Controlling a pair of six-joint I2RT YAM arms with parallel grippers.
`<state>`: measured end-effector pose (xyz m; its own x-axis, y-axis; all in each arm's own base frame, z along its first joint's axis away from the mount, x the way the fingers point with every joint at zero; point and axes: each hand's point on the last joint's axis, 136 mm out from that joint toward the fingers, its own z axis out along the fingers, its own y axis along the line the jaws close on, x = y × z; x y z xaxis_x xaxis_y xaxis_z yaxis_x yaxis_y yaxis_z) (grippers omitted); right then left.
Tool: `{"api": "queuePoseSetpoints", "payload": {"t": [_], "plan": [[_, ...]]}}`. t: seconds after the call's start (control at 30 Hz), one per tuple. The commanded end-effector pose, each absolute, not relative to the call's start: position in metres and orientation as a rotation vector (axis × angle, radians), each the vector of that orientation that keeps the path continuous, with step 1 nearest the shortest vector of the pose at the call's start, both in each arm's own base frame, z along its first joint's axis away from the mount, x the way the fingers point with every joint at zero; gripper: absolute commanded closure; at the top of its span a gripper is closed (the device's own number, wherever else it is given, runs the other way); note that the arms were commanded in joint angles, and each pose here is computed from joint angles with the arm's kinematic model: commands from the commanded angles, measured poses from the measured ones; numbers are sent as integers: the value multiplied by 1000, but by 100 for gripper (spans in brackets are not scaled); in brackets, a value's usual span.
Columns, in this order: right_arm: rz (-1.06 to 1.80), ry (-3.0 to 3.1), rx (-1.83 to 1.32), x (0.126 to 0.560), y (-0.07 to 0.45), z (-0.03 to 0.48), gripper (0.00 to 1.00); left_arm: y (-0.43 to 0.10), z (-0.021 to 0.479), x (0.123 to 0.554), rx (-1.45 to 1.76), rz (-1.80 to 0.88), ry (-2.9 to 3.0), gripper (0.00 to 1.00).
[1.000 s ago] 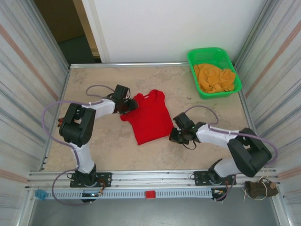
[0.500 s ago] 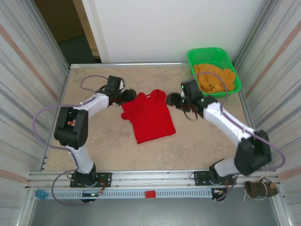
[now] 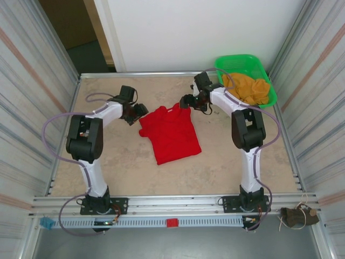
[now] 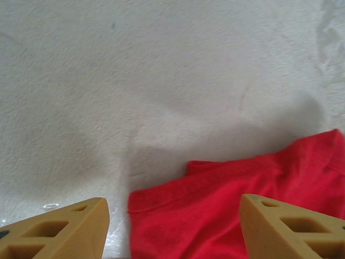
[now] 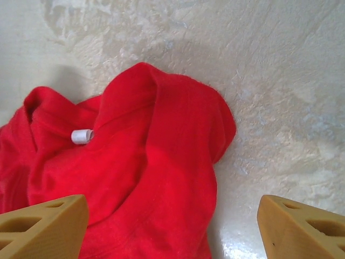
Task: Fold the inside-out t-shirt
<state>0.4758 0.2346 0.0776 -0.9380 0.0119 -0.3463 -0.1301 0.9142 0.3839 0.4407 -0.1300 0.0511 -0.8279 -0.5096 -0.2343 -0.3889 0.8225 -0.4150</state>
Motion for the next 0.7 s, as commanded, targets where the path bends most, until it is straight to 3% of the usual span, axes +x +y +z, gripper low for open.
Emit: {"api": "queuePoseSetpoints", "payload": {"t": [0.0,0.4,0.47,0.53,0.6,0.63,0.67], "plan": [[540,2755,-141,478,236,71,19,-127,47,443,-732,-475,2674,35],[555,2840,-256,466,277,24,21,-150,25,442,-690,-506,2728,28],[551,2850,-266,462,280,20,30,-156,21,443,-674,-510,2740,29],[562,2852,-243,461,279,17,48,-161,17,444,-664,-505,2750,37],[606,2849,-209,464,277,20,71,-165,13,444,-661,-513,2756,55],[631,2842,-191,466,277,24,80,-167,12,445,-658,-524,2756,65],[639,2861,-171,462,271,18,87,-169,12,446,-651,-530,2754,70]]}}
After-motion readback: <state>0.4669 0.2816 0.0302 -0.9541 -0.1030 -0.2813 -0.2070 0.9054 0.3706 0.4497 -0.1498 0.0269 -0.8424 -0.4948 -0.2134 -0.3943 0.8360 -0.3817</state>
